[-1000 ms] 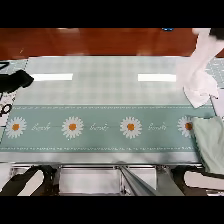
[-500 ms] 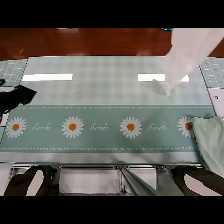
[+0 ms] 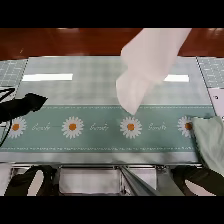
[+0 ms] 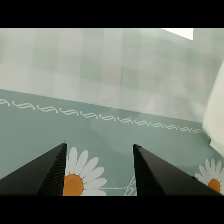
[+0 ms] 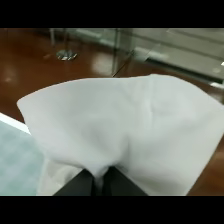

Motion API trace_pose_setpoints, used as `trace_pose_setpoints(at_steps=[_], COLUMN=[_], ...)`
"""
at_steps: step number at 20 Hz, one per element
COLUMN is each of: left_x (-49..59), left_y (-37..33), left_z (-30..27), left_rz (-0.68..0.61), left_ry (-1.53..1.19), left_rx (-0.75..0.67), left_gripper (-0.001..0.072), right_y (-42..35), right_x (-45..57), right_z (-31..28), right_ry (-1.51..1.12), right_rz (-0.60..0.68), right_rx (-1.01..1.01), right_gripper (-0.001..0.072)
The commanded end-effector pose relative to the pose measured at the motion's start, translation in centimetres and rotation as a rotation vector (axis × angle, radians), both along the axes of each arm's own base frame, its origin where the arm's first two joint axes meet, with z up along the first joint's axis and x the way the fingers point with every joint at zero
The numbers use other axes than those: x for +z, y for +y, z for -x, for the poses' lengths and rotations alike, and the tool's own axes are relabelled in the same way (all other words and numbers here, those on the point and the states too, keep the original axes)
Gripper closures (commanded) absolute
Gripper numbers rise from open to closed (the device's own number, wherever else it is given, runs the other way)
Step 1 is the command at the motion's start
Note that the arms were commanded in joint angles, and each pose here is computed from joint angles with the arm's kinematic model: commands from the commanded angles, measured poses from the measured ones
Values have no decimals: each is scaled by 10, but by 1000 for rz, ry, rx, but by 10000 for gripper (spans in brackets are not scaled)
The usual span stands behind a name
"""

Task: Fold the shirts.

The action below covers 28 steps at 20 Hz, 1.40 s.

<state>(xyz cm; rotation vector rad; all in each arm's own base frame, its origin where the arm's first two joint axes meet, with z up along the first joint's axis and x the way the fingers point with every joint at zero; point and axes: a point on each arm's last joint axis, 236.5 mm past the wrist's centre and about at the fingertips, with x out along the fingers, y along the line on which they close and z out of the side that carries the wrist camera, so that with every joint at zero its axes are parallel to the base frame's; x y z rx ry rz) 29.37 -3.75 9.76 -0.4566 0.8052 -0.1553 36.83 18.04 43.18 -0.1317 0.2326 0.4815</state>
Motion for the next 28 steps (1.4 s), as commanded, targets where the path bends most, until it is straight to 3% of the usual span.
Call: trace_pose_setpoints(at_steps=[1, 4, 9, 10, 11, 12, 13, 16, 19, 21, 24, 28], left_x=[5, 5, 5, 5, 4, 4, 3, 0, -2, -34, -107, -144], left_y=[8, 8, 8, 8, 8, 8, 10, 21, 35, 30, -23, -88], left_z=[-4, -5, -4, -4, -5, -5, -8, -17, -7, 9, 62, 99], left_rz=[-6, -5, -5, -5, -4, -3, -1, 27, 40, 107, 274, 488], left_ry=[-24, -22, -22, -22, -21, -18, -21, 44, 174, 304, 542, 610], left_rx=[27, 24, 24, 24, 24, 24, 35, 63, 23, 23, -82, -164], left_gripper=[200, 200, 200, 200, 200, 200, 200, 200, 200, 200, 200, 200], right_y=[84, 168, 258, 269, 277, 276, 268, 195, 31, -78, -146, -144], right_x=[-78, -160, -302, -320, -331, -340, -341, -302, -277, -292, -355, -430], right_z=[27, 41, 54, 53, 51, 45, 37, -10, -43, -35, 16, 82], right_ry=[249, 400, 689, 744, 782, 786, 782, 777, 806, 858, 958, 1057], right_rz=[38, 62, 48, 9, -20, -12, -7, -37, 31, 26, -192, -447], right_rx=[234, 394, 483, 480, 476, 470, 451, 331, 30, -222, -393, -420], right_gripper=[684, 684, 683, 630, 390, 300, 299, 300, 305, 305, 305, 305])
